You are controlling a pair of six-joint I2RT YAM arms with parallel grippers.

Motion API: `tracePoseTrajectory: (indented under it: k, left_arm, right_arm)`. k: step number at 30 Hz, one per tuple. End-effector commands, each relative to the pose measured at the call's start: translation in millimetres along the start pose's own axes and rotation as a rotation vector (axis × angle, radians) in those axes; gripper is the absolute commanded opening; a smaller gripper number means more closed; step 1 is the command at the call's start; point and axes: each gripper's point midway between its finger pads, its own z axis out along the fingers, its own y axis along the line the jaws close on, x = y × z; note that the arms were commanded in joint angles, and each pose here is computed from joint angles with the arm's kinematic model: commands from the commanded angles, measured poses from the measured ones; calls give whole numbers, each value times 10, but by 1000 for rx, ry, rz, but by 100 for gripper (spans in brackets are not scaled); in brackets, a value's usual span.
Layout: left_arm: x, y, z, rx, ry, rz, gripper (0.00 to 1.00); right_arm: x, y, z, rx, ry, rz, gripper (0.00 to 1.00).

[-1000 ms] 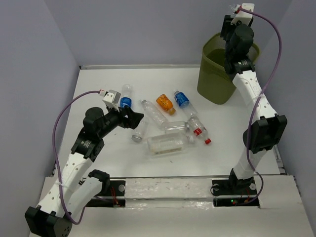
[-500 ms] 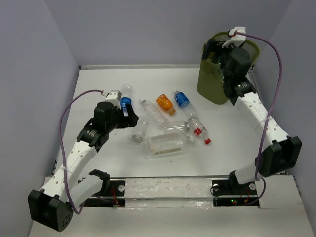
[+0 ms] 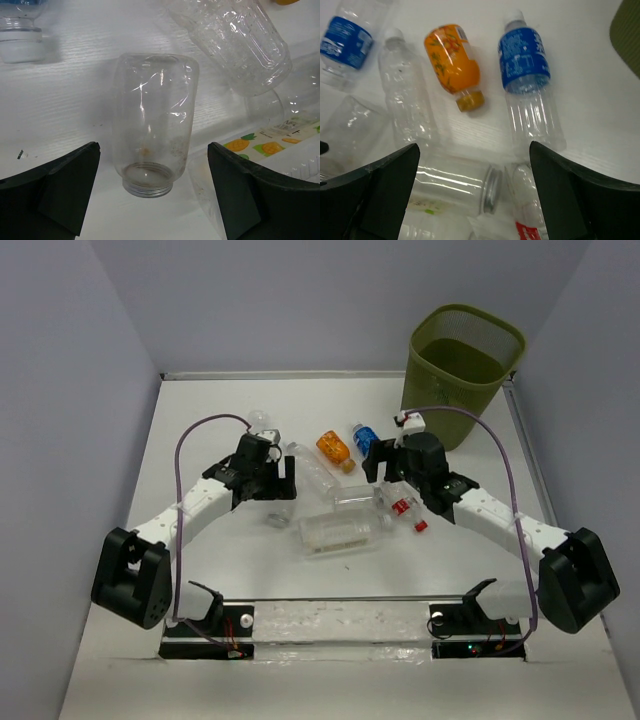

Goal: Put the plastic bottles in the bin

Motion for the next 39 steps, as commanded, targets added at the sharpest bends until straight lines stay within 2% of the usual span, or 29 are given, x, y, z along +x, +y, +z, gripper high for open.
tracePoseTrajectory:
  k: [1,3,9,11,15,19,25,34,36,39]
  left_arm:
    - [-177,-8,31,-42,-32,17,99]
    - [-81,26,130,-64,7,14,99]
    - [49,198,321,-154,63,15,97]
    - [65,209,361,-160,80,22,88]
    - [46,214,376,-167,81,25,78]
    - [44,208,352,-163,78,26,61]
    - [-177,21,68,-82,-2,17,56]
    - [-1030,-699,-870,184,-279,34,56]
    - [-1203,-835,-1060,226,-332,45,56]
    - [-1344,-952,-1189,256,-376,59,56]
  right_arm:
    - [204,-280,-192,126,27,23,94]
    - [416,-406,-238,180,94,6,92]
    - [645,-615,-274,264,151,5,84]
    - [664,-617,-256,251,165,9,84]
    - [703,-648,-227,262,206,42,84]
    - [804,-779,-252,309,278,71,84]
    - [937,-721,-255,274,361,55,84]
    - [1065,-799,-69,320,435,59,86]
    - [1053,-811,-9,330,440,54,84]
    - [1088,-855,25,357,451,51,74]
